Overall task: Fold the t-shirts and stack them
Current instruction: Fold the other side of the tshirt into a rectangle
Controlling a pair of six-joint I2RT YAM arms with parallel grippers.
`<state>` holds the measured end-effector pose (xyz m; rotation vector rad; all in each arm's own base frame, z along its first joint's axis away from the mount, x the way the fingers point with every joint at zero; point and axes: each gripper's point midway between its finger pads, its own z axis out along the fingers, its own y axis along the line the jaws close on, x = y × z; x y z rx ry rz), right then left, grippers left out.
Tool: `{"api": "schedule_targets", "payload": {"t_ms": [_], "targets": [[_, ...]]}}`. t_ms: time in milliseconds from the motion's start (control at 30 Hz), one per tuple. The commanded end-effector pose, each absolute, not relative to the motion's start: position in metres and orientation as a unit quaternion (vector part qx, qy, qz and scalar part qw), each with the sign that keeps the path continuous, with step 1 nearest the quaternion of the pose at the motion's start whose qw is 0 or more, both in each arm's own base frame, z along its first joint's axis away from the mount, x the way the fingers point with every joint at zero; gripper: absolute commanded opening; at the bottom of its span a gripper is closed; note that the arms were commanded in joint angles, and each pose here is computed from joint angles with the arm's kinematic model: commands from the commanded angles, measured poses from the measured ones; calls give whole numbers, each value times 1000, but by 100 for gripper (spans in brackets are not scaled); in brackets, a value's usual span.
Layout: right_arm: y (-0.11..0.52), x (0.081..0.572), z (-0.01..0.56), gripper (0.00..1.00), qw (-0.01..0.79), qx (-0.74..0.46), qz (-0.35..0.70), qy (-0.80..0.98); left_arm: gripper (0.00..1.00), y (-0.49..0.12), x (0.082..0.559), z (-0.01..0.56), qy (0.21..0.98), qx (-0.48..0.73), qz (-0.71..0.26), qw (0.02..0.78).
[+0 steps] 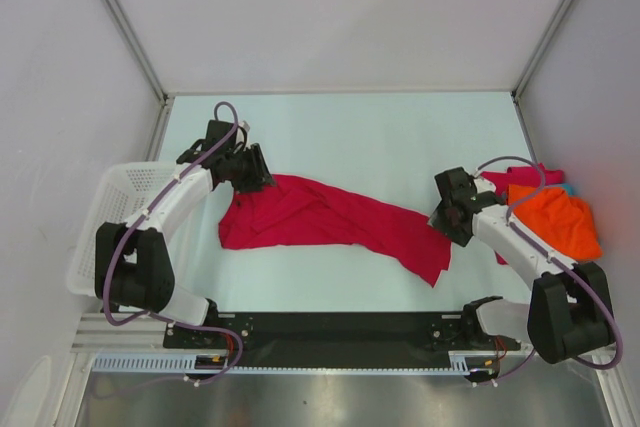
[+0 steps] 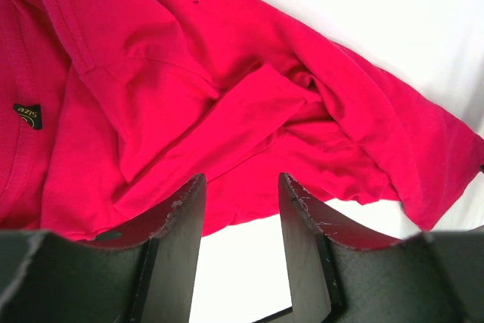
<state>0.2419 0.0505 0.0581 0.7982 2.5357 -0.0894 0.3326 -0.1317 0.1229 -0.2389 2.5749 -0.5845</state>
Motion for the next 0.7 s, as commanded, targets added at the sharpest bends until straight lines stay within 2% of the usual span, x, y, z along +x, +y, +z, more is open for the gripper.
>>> {"api": "schedule_targets", "payload": {"t_ms": [0,667], "targets": [[48,247,58,57,254,315,-3,914,49,-130,337,130,940,-73,-213,258],[40,244,43,56,249,330,-11,911,49,-125,328,128,941,-68,-210,256]]}}
